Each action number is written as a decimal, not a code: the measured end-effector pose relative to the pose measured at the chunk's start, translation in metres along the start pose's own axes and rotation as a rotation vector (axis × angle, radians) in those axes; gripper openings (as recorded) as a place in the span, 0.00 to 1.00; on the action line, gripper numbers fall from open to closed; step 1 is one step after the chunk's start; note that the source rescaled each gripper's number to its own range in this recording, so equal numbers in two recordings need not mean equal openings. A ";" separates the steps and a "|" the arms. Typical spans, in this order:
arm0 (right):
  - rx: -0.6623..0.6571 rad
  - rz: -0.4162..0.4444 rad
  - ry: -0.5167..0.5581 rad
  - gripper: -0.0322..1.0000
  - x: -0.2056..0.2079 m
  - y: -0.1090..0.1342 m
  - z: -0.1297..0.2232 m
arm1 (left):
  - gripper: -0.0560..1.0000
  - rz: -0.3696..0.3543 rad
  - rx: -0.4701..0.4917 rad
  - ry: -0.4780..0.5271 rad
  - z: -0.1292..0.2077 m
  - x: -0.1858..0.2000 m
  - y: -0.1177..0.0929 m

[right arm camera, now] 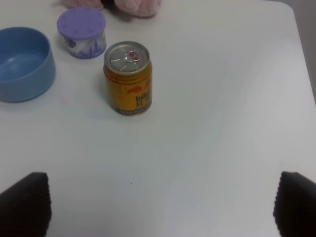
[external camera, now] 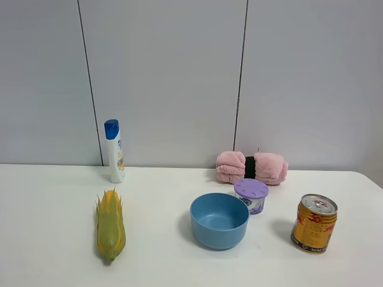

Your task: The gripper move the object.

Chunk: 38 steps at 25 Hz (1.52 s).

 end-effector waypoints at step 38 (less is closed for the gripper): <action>0.000 0.000 0.000 1.00 0.000 0.000 0.000 | 1.00 0.224 -0.036 -0.055 0.046 0.011 -0.017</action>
Point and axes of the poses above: a point on each arm's last joint axis where the gripper is mounted, x pointing back along that axis away from the gripper, y along the wrist's bending axis when the last joint is at zero, z = x × y, the point moved 3 cm from there along -x, pointing out along that axis toward the gripper
